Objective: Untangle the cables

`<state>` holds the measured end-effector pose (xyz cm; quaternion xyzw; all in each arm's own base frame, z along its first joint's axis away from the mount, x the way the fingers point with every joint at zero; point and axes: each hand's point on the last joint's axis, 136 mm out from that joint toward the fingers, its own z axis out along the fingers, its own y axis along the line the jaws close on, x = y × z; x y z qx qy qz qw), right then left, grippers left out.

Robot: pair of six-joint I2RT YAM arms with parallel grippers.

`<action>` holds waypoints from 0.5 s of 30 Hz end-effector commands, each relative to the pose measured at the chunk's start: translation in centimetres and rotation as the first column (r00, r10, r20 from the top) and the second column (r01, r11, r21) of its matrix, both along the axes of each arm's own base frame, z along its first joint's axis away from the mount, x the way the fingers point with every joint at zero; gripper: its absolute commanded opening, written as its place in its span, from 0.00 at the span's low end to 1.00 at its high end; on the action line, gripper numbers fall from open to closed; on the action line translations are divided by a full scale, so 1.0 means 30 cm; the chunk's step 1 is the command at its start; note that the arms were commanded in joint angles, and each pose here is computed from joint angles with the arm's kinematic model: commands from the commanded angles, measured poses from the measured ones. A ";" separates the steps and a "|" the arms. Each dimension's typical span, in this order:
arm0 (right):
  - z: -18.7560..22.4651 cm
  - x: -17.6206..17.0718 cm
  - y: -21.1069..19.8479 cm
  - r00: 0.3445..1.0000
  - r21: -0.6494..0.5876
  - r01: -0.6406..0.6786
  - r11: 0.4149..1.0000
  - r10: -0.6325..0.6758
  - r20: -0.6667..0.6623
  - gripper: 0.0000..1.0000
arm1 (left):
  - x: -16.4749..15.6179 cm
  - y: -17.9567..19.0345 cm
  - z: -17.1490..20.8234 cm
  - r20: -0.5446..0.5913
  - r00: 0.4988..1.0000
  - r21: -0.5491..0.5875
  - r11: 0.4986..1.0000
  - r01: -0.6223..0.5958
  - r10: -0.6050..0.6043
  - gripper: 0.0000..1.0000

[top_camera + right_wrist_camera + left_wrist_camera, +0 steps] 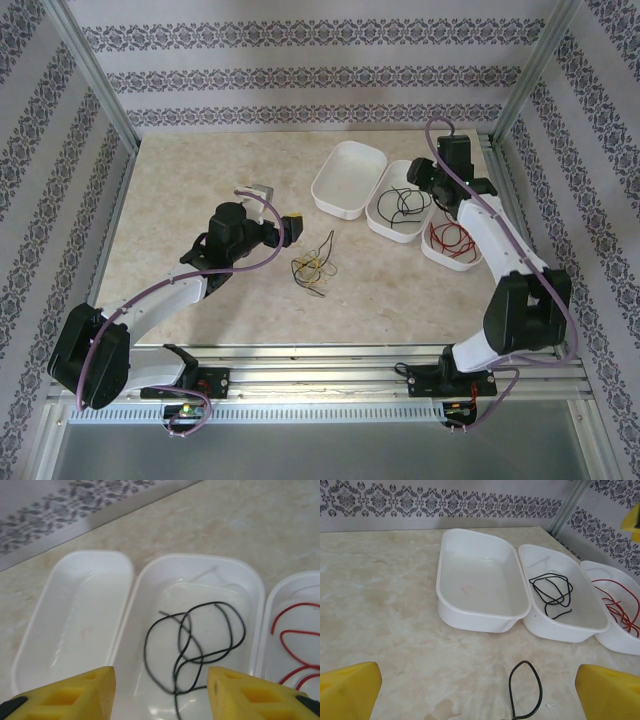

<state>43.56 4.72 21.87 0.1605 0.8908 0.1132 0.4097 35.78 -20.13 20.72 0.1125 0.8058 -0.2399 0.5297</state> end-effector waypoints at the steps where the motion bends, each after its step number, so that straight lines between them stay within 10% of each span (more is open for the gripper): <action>1: 0.020 -0.111 0.107 0.995 -0.014 -0.099 0.995 0.099 -0.011 0.52 | -0.010 0.006 -0.011 -0.042 0.999 0.008 1.000 -0.015 0.016 0.99; 15: -0.097 -0.378 0.550 0.924 0.019 -0.357 0.934 0.357 -0.141 0.54 | -0.139 -0.012 -0.318 -0.406 0.913 -0.017 1.000 0.024 -0.029 0.87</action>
